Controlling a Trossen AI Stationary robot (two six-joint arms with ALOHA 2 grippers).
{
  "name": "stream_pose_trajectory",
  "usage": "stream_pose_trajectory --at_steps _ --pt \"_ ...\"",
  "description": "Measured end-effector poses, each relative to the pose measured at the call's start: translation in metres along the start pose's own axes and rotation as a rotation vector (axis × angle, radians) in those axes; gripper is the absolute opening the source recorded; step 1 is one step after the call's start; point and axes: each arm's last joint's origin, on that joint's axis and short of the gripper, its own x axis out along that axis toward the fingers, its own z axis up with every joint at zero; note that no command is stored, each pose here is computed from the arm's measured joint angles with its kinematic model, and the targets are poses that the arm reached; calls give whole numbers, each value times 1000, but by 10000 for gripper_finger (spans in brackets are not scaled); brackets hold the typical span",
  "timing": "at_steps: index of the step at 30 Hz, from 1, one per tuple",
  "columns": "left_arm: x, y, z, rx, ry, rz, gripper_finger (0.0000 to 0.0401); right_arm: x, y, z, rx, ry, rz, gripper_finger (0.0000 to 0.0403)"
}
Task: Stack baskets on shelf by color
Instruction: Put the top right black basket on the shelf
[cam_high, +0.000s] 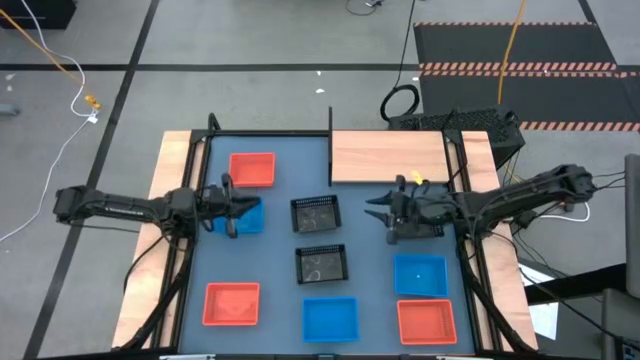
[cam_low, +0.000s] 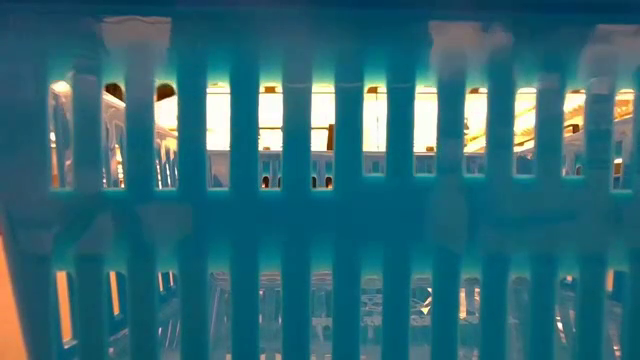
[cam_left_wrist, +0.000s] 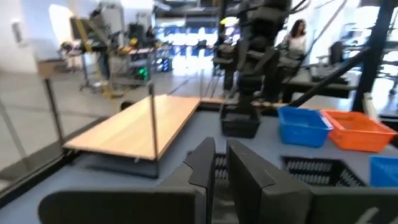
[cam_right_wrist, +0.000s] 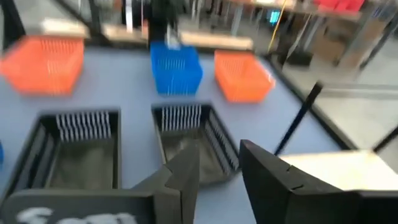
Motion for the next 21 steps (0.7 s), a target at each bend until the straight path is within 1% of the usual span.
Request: stream_pose_trajectory --at_steps 5,10,13,17,21 --pt "1 -6 6 49 -68 -41 42 -11 -3 13 -90 244 10 123" --pt "4 -9 7 80 -92 -52 42 -23 -8 11 -244 447 32 123" --pt "7 -10 7 79 -96 -44 42 -26 -9 5 -311 532 48 123" --pt "12 -11 5 74 -95 -43 42 -24 -6 -4 -339 625 108 123" --pt "22 -13 7 85 -63 -22 42 -18 2 -12 -452 699 154 123"
